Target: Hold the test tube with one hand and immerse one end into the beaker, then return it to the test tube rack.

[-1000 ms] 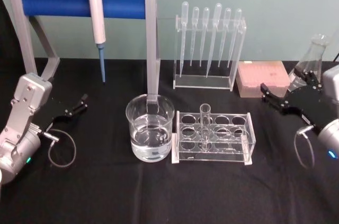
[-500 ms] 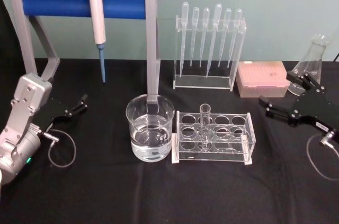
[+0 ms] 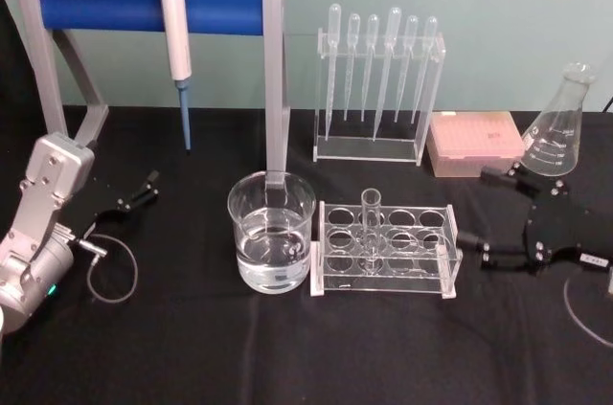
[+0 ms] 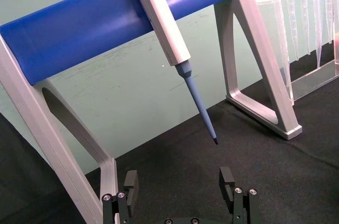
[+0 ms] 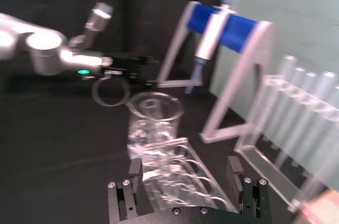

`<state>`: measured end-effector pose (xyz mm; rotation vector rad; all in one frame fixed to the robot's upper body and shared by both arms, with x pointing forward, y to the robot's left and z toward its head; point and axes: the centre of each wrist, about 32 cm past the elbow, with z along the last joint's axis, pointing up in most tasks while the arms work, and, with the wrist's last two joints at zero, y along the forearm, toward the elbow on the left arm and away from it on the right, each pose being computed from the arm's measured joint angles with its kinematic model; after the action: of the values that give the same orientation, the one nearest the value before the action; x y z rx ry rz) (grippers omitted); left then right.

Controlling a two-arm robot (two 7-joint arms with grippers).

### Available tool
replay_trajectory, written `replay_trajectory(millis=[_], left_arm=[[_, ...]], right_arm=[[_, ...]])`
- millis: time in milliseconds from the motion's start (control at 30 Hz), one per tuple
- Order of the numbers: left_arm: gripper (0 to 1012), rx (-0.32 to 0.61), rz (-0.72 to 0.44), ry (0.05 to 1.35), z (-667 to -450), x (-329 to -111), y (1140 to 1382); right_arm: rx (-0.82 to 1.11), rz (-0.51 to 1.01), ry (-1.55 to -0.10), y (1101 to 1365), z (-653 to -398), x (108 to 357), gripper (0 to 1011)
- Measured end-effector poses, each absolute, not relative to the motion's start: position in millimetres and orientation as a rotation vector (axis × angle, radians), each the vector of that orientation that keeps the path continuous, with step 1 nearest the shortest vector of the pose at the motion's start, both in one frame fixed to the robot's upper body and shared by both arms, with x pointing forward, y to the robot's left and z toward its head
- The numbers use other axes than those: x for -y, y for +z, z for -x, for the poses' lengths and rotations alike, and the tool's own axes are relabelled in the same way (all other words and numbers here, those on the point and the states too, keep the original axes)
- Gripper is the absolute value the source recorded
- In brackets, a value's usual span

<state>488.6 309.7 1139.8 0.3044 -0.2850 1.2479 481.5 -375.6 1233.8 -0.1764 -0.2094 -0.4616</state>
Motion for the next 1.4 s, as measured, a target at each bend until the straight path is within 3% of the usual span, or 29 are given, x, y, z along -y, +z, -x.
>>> replay_trajectory(millis=[433,1100,1400], left_arm=[[1000,0.285,-0.304,1.248,-489,-310,1140],[1000,0.285,-0.304,1.248,-489,-310,1140],[1000,0.285,-0.305,1.248,-489,-310,1140]], right_arm=[[0.195,0.216,-0.302,1237,-508,353,1003],[0.181,0.295,-0.277,1241,-555,314,1003],[0.156,0.281,-0.267,1237,-558,305,1003]])
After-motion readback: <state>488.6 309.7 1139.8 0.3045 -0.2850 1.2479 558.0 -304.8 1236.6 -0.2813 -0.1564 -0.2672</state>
